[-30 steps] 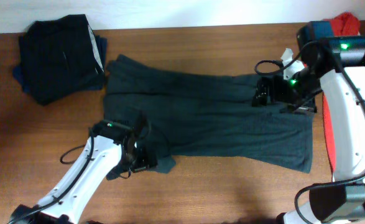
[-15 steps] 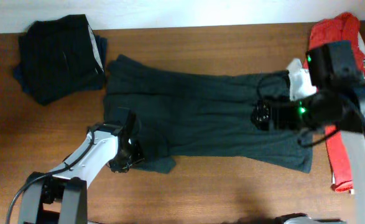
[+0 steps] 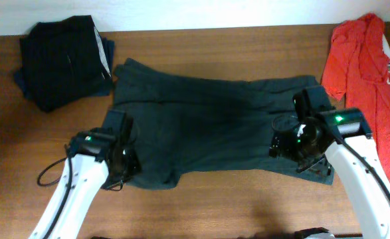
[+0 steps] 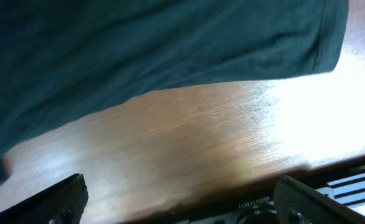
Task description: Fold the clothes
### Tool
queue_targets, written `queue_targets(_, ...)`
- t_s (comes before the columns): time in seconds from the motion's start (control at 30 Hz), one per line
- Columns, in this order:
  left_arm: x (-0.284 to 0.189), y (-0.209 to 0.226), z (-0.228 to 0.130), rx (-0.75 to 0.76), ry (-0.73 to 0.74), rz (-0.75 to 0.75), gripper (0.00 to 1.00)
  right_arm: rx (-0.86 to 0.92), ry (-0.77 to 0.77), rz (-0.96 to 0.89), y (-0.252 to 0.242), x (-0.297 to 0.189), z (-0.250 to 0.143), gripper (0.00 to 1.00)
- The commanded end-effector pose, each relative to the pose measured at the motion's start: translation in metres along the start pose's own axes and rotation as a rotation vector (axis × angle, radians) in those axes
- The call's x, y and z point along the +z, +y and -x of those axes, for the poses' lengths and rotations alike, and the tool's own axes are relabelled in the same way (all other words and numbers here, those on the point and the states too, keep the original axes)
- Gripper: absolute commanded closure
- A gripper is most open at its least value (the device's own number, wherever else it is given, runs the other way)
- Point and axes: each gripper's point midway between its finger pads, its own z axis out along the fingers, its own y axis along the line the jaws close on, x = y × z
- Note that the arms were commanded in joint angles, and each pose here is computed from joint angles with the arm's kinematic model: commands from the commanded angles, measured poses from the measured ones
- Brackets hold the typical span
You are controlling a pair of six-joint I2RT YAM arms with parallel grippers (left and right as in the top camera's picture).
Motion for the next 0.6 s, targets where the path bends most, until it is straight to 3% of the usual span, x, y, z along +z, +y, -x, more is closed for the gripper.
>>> queue_targets(0.0, -0.017, 0.013, 0.006, -0.005, -0.094, 0.03, 0.99, 0.168, 0.026, -0.068, -0.031, 0.026, -0.001, 0.01)
queue_targets(0.07, -0.016, 0.012, 0.01, -0.006, -0.106, 0.029, 0.99, 0.288, 0.04, -0.054, -0.05, 0.037, 0.008, 0.01)
queue_targets(0.1, -0.016, 0.01, 0.013, -0.007, -0.118, 0.021, 0.93, 0.352, 0.047, -0.042, -0.06, 0.042, 0.014, 0.01)
queue_targets(0.23, -0.014, 0.001, 0.026, -0.01, -0.158, -0.006, 0.93, 0.424, 0.107, -0.059, -0.072, 0.059, 0.021, 0.01)
queue_targets(0.27, -0.01, 0.001, 0.026, -0.009, -0.142, 0.005, 0.75, 0.424, 0.128, -0.068, -0.072, 0.064, 0.021, 0.01)
queue_targets(0.3, -0.006, 0.004, 0.021, -0.006, -0.106, 0.029, 0.45, 0.424, 0.15, -0.078, -0.073, 0.069, 0.02, 0.01)
queue_targets(0.33, 0.001, 0.008, 0.014, -0.002, -0.056, 0.062, 0.34, 0.424, 0.166, -0.085, -0.073, 0.072, 0.019, 0.01)
queue_targets(0.43, 0.016, 0.023, -0.012, 0.009, 0.127, 0.169, 0.33, 0.423, 0.171, -0.087, -0.073, 0.074, 0.02, 0.01)
queue_targets(0.57, 0.06, 0.011, -0.057, -0.001, 0.31, 0.055, 0.33, 0.408, 0.164, -0.082, -0.073, 0.075, 0.022, 0.01)
